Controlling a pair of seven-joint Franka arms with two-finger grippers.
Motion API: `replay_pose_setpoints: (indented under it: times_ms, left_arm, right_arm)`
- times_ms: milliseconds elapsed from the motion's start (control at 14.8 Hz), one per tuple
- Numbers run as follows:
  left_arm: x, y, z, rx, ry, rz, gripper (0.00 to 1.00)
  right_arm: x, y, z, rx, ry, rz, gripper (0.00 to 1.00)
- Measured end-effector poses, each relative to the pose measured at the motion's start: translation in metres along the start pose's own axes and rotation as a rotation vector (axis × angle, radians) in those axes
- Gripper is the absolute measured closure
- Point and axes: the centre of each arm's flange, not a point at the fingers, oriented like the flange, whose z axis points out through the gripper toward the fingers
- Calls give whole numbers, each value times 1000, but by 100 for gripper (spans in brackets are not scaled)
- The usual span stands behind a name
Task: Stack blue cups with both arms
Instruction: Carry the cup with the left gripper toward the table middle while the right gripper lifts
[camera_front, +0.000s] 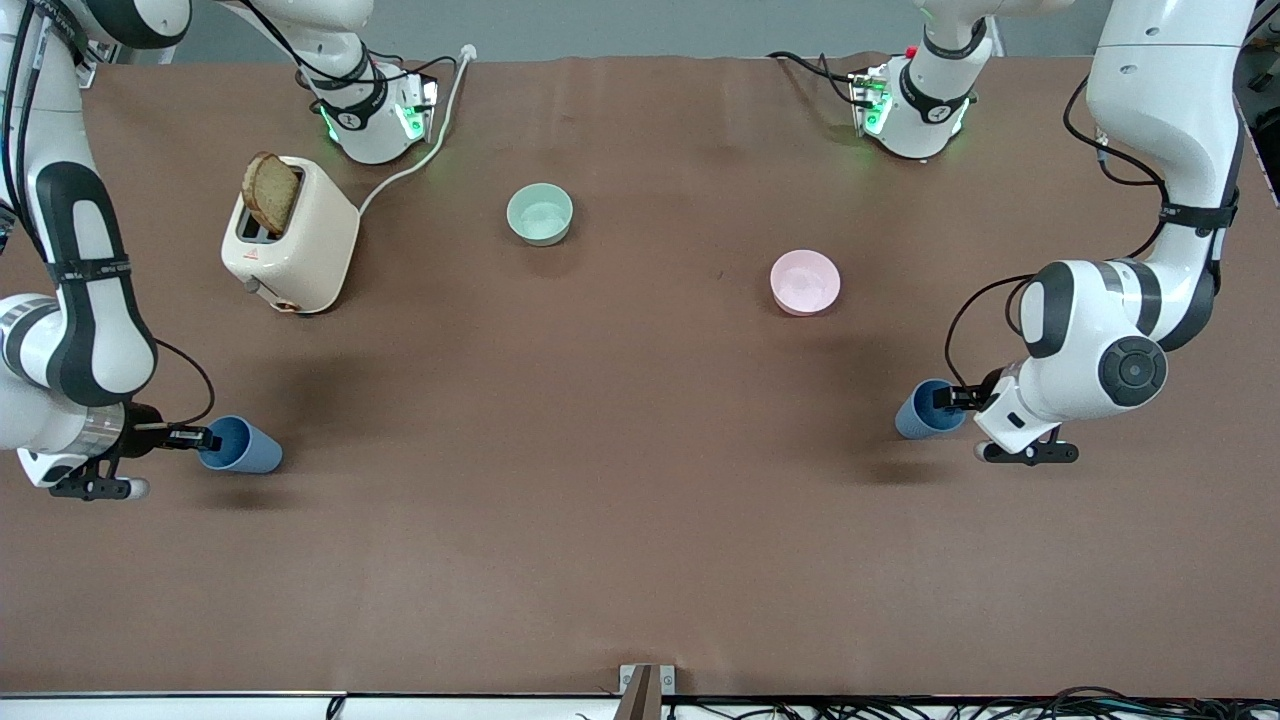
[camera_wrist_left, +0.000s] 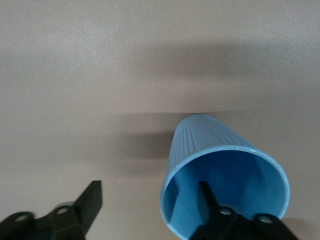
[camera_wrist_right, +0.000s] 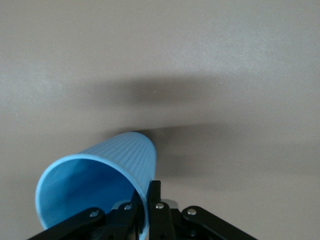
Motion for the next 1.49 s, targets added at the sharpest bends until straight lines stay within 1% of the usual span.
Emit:
replay_pose_setpoints:
  times_ms: [68,135,203,339,406,474,542,609,745,880,1016,1083,1151,1286,1490]
  left_arm:
    - [0,0,1,0,-1,1,33]
    - [0,1,1,0,-2,2,33]
    - [0,1,2,0,-3,3,39]
    - [1,2,1,0,-1,5,59]
    - [1,4,-1,-1,1,8,67]
    - [2,7,-3,-3,7,12,81]
    - [4,10,-9,-4,17,16,90]
    - [7,12,-19,-6,33,19,95]
    - [13,18,-54,-8,52,35,95]
    - [16,42,-101,-19,56,80,95]
    - [14,91,-144,-45,79,163,95]
    - [8,123,-154,-63,86,216,95]
    - [0,160,-156,-80,82,277,95]
    - [-16,234,-140,-101,58,384,95]
    - [-39,333,-99,-110,18,525,95]
  right_arm:
    - [2,-2,-3,1,0,-3,94]
    - [3,-5,-10,5,-8,-8,95]
    - [5,-8,-22,10,-20,-14,95]
    - [5,-19,-66,12,-50,-12,95]
    - [3,-28,-95,-9,-57,-6,95]
    - [0,-40,-125,-34,-57,1,95]
    - [-5,-55,-155,-53,-51,6,95]
    - [-13,-70,-182,-63,-42,4,95]
    - [-35,-94,-232,-86,-33,-10,95]
    - [-66,-109,-281,-127,-35,-22,95]
    - [-102,-122,-325,-141,-31,-22,95]
    - [-117,-127,-340,-143,-19,-22,95]
    - [-130,-132,-351,-145,-7,-24,95]
    - [-147,-144,-358,-147,1,-37,95]
    - [-154,-167,-355,-150,3,-36,95]
